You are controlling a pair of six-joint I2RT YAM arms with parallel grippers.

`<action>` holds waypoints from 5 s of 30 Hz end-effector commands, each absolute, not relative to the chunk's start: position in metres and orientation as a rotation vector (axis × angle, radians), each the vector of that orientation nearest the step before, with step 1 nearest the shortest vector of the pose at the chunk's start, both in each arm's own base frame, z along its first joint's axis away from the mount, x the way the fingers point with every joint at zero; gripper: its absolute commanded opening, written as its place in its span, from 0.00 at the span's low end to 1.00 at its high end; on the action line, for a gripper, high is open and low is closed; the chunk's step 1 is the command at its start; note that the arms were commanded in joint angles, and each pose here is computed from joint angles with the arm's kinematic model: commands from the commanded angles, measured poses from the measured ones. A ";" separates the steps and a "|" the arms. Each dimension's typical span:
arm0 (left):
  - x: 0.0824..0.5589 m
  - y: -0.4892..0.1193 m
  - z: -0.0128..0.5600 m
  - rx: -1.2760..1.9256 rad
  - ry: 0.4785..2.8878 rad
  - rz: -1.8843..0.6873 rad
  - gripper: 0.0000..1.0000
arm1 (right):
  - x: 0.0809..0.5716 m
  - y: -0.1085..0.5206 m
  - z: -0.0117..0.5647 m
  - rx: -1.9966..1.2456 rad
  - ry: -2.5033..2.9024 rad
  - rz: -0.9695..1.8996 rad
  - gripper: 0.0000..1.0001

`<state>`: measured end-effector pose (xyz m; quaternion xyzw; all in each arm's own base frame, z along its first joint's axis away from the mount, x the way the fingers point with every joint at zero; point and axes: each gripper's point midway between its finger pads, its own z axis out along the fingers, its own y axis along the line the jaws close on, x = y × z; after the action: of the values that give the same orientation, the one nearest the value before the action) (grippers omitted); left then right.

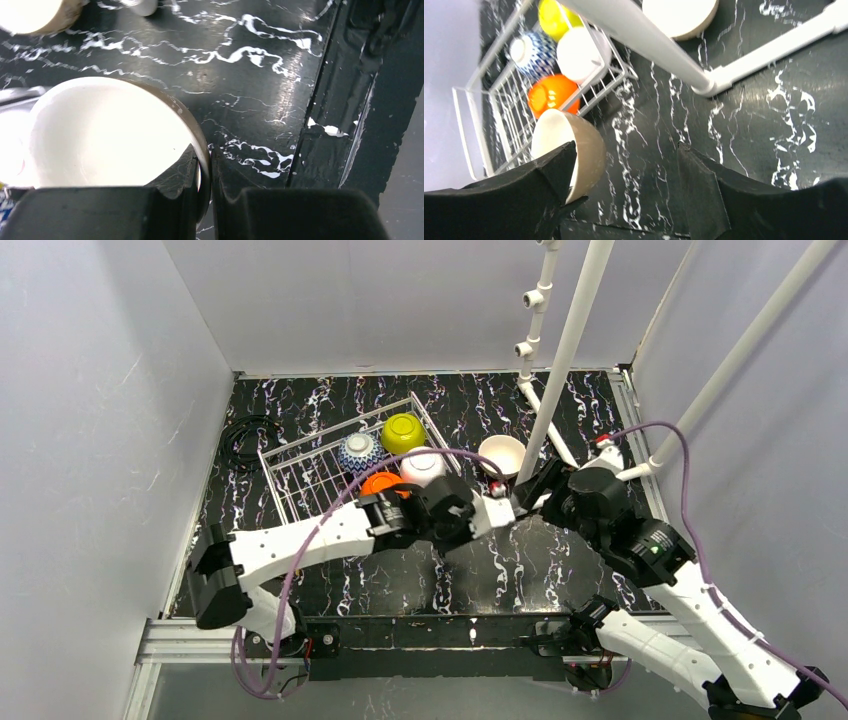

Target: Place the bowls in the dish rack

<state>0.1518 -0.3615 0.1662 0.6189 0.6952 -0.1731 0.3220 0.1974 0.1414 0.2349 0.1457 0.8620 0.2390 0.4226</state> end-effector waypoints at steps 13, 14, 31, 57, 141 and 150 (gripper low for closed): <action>0.245 -0.260 0.269 0.779 1.922 -0.645 0.00 | 0.207 0.117 0.270 0.497 1.973 0.587 0.82; 0.252 -0.252 0.270 0.703 1.950 -0.659 0.00 | 0.207 0.116 0.269 0.499 1.975 0.585 0.82; 0.342 -0.149 0.286 -0.276 1.990 -1.296 0.00 | 0.205 0.110 0.264 0.499 1.977 0.553 0.83; 0.416 -0.069 0.223 -0.705 1.950 -1.539 0.00 | 0.202 0.099 0.267 0.526 1.952 0.530 0.86; 0.338 0.007 0.148 -0.799 2.207 -0.863 0.14 | 0.199 0.097 0.258 0.538 1.967 0.519 0.86; 0.317 0.028 0.141 -0.841 2.217 -0.618 0.10 | 0.200 0.099 0.256 0.535 1.972 0.523 0.86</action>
<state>0.3377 0.0162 0.1558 -0.3048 0.8359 -0.2959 0.3476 0.1976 0.0994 0.2513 0.2089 0.8234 0.2067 0.4854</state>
